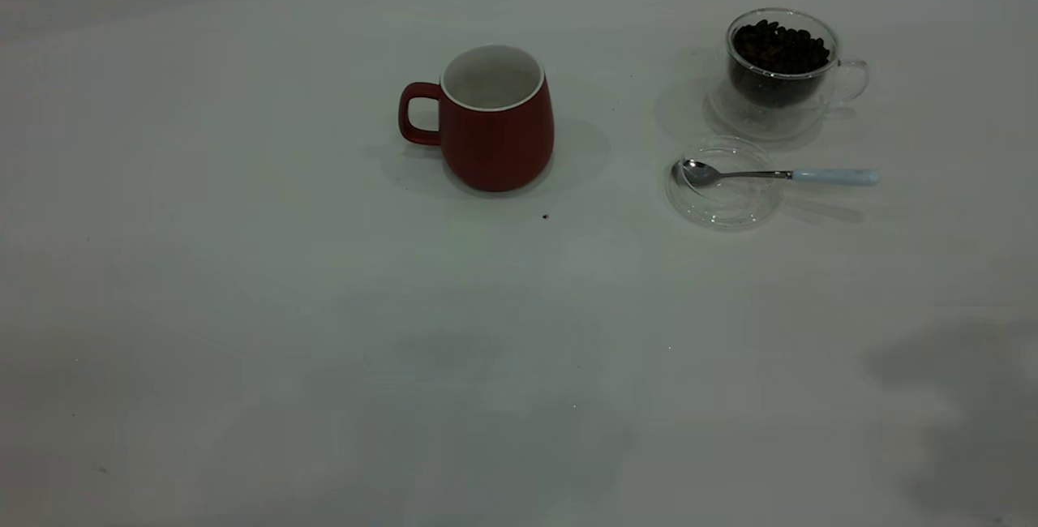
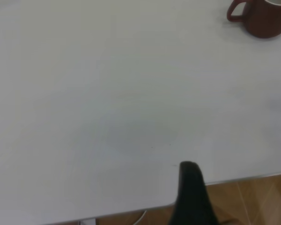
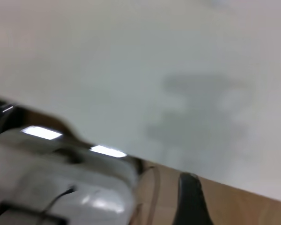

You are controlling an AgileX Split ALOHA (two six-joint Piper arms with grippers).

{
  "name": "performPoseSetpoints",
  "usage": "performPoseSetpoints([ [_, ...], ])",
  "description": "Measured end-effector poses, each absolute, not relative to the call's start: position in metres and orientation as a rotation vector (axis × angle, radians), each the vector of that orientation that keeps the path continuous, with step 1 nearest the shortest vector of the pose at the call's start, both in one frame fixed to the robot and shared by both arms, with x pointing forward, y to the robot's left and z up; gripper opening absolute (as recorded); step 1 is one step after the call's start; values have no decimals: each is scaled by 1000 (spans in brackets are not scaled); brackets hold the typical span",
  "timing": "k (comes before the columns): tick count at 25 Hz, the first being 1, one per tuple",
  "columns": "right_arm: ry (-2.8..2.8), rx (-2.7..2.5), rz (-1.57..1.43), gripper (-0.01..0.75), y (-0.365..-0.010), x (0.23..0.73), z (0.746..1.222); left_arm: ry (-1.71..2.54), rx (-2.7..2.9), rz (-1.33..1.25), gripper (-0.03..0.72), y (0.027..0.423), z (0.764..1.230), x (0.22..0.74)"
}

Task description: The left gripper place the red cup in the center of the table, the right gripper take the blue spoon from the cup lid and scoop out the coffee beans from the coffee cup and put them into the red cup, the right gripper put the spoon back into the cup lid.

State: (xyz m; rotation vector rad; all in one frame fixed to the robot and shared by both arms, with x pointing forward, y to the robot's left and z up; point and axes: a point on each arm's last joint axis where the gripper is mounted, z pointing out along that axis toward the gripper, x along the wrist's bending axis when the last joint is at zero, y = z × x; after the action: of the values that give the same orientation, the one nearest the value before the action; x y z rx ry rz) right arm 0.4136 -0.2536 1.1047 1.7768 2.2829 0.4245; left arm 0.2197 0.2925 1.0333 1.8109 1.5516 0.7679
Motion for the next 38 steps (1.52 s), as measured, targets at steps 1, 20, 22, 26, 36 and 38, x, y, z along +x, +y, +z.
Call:
performPoseSetpoints([
  [1,2242,1776,402,565,-259,405,1104,1552,1811,768,587,292,1033,220],
  [20,1903,1772,521,565,-303,292,1031,1552,1811,768,587,292,1033,220],
  [22,1879,1772,536,565,-304,289,1032,1552,1811,768,587,292,1033,220],
  [26,1837,1760,571,565,-305,282,1033,1552,1811,768,587,292,1033,220],
  [36,1473,1684,752,565,-309,235,1039,1552,1811,768,587,292,1033,220],
  [38,1458,1677,760,565,-309,231,1039,1552,1811,768,587,292,1033,220],
])
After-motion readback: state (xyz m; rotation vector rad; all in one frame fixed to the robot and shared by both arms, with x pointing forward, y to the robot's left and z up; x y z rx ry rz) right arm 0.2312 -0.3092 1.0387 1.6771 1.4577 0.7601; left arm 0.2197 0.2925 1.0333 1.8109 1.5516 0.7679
